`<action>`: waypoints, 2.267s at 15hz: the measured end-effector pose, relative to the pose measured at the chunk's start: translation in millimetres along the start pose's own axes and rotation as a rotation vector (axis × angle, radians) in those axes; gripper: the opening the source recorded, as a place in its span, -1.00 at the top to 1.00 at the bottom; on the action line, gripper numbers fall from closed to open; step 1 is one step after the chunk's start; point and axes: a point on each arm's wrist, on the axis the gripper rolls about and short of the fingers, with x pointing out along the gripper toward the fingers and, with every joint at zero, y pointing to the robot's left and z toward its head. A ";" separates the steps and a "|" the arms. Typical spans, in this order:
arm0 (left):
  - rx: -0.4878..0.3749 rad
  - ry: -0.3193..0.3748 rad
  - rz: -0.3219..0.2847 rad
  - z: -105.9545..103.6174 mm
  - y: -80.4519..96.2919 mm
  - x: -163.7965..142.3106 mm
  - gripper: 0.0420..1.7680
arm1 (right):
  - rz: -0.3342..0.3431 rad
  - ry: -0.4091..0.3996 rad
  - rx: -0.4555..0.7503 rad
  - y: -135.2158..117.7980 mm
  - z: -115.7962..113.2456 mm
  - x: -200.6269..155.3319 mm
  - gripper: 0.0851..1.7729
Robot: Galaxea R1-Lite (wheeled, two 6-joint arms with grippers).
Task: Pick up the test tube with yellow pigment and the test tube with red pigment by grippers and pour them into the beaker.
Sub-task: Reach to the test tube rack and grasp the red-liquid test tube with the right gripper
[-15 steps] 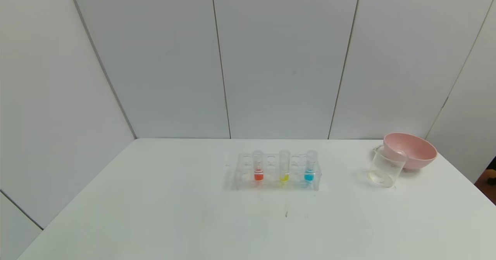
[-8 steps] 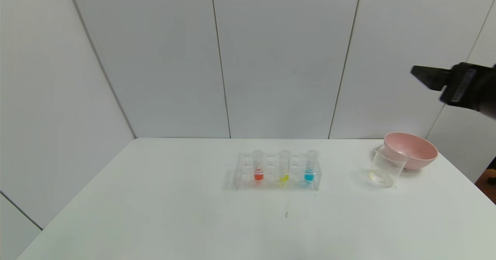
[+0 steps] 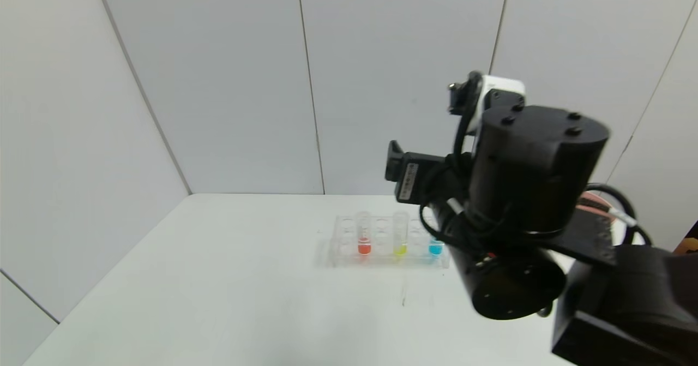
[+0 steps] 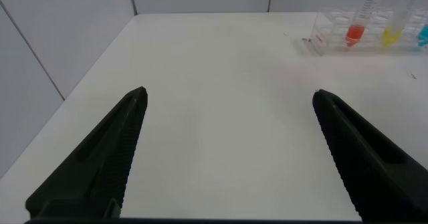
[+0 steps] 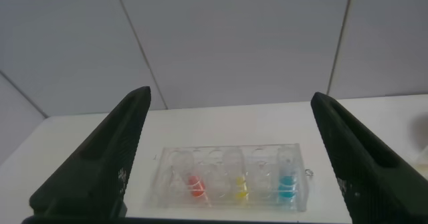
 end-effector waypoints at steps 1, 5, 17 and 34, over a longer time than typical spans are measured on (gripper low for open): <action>0.000 0.000 0.000 0.0 0.0 0.0 -1.00 | 0.011 0.006 -0.003 13.0 -12.7 0.8 -0.93; 0.000 0.000 0.000 0.0 0.0 0.0 -1.00 | 0.043 0.051 -0.051 47.3 -70.0 10.0 -0.93; 0.000 0.000 0.000 0.0 0.0 0.0 -1.00 | -0.003 0.119 -0.123 68.2 -182.1 79.7 -0.93; 0.000 0.000 0.000 0.0 0.0 0.0 -1.00 | 0.027 0.166 -0.132 47.3 -210.1 125.6 0.41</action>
